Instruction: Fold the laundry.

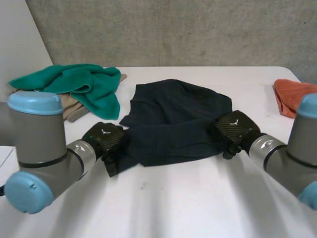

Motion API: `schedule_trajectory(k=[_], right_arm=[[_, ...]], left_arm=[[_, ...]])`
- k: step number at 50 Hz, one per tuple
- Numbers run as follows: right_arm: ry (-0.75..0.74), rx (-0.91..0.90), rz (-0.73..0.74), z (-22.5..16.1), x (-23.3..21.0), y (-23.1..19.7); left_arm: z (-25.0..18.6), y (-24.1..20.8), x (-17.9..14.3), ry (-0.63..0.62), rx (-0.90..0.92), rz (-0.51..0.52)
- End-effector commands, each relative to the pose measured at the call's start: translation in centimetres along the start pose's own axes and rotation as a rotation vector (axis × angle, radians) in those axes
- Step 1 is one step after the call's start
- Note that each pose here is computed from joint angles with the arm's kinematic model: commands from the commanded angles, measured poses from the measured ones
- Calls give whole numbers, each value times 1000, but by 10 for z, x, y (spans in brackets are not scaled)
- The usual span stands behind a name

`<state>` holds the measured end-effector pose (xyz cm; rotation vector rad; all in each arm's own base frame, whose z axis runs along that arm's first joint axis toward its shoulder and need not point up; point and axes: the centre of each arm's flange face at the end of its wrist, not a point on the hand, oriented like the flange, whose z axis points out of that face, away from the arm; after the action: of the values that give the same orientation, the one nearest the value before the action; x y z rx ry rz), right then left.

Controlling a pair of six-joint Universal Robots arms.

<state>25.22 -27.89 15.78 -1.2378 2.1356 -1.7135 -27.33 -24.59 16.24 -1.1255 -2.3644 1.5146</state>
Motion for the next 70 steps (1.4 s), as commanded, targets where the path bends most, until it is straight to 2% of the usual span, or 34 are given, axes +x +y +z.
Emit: schedule_trajectory(k=[1, 15, 21, 26, 30, 34, 35, 36, 39, 45, 51, 59, 63, 67, 70], right_arm=[[58, 89, -59, 16, -9, 9], [110, 161, -147, 37, -18, 20], [137, 200, -160, 40, -15, 13], [143, 214, -146, 37, -10, 2], [166, 247, -126, 22, 4, -25], [239, 318, -111, 0, 38, -73], [263, 345, -110, -10, 49, -94], [281, 366, -103, -22, 61, -115], [317, 422, -83, -53, 85, -165], [328, 425, -37, -78, 116, -207], [296, 358, -17, -68, 119, -207], [203, 219, 26, -28, 103, -170], [224, 226, 25, -1, 102, -157], [329, 358, -9, 27, 108, -166], [482, 579, -35, 38, 126, -195]], left_arm=[[21, -2, 1, -59, 44, 51], [50, -2, 9, -103, 72, 213], [60, 4, 18, -108, 56, 290], [56, -9, 12, -148, 76, 324], [30, -41, -6, -234, 145, 300], [-29, -95, -21, -297, 305, 232], [-58, -119, -27, -312, 387, 199], [-88, -139, -33, -314, 466, 170], [-141, -177, -41, -262, 596, 120], [-175, -205, -55, -197, 598, 46], [-160, -217, -66, -195, 572, 22], [-89, -207, -68, -181, 475, 26], [-51, -200, -67, -174, 453, 43], [-32, -223, -83, -252, 619, 53], [-46, -262, -104, -346, 868, 36]])
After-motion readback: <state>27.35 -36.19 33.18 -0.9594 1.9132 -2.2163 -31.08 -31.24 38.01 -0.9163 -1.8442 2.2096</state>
